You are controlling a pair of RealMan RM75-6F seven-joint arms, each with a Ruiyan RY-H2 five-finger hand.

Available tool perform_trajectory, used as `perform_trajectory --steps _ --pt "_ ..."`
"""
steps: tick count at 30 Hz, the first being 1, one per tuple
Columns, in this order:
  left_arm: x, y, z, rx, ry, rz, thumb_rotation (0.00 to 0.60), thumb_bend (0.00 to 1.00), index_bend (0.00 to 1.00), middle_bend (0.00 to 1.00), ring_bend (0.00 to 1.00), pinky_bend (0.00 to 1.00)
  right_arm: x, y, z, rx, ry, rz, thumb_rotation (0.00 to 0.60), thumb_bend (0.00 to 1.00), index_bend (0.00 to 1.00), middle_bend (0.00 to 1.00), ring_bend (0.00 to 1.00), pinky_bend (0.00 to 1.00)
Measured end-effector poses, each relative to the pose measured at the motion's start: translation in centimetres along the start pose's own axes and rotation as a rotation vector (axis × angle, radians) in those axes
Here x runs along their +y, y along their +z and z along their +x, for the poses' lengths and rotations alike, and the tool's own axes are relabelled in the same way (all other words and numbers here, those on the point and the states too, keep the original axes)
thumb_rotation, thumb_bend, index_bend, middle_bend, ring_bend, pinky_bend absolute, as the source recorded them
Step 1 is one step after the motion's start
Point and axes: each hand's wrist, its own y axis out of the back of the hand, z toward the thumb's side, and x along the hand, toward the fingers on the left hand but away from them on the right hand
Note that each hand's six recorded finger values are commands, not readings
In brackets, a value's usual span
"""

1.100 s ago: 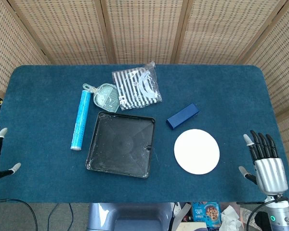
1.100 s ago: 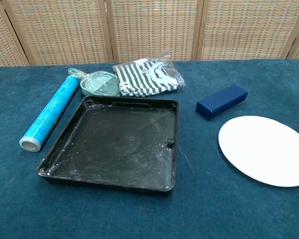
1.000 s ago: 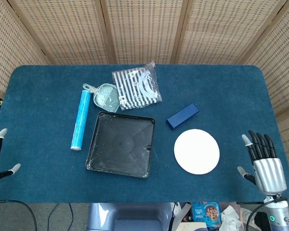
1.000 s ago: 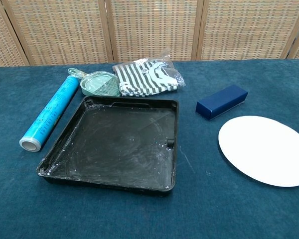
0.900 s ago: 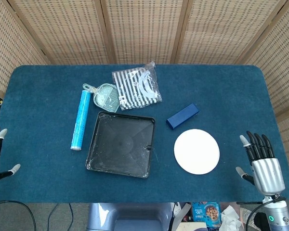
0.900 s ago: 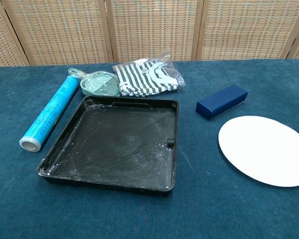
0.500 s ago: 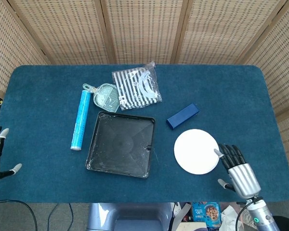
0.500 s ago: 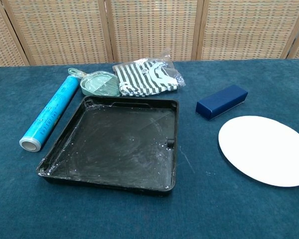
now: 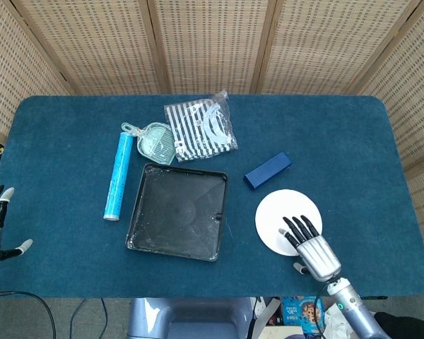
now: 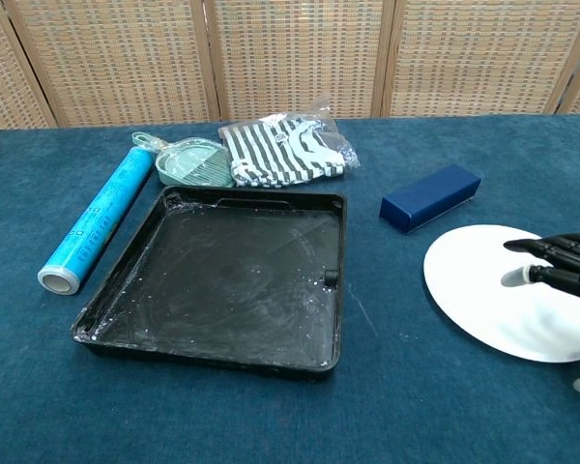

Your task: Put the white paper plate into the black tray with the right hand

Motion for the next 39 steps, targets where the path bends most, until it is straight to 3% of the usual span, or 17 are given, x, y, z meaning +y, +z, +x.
perform_trajectory --steps 5,15,23,26,31,39 --pt "0.0 -0.1 0.0 0.003 -0.002 -0.004 0.6 0.0 0.0 0.0 0.0 0.0 -0.6 0.1 -1.0 -0.012 0.015 0.01 0.6 0.16 0.24 0.0 0.0 0.0" --pt "-0.2 0.0 0.2 0.001 -0.014 -0.005 0.6 0.0 0.0 0.0 0.0 0.0 -0.4 -0.6 -2.3 -0.046 0.007 -0.012 0.6 0.38 0.34 0.0 0.0 0.0" --pt "-0.5 0.2 0.2 -0.003 -0.022 0.0 0.6 0.0 0.0 0.0 0.0 0.0 -0.2 -1.0 -2.5 -0.055 0.002 0.002 0.6 0.4 0.35 0.0 0.0 0.0" --pt "-0.5 0.2 0.2 -0.005 -0.022 -0.001 0.6 0.0 0.0 0.0 0.0 0.0 -0.3 -1.1 -2.8 -0.06 -0.001 0.027 0.6 0.41 0.39 0.01 0.0 0.0" --pt "-0.5 0.2 0.2 -0.003 -0.023 -0.005 0.6 0.0 0.0 0.0 0.0 0.0 0.2 -1.4 -3.5 -0.081 -0.048 0.047 0.6 0.41 0.56 0.09 0.0 0.03" --pt "-0.5 0.2 0.3 -0.002 -0.026 -0.009 0.6 0.0 0.0 0.0 0.0 0.0 1.8 -2.2 -5.0 -0.11 -0.144 0.056 0.6 0.47 0.63 0.12 0.0 0.04"
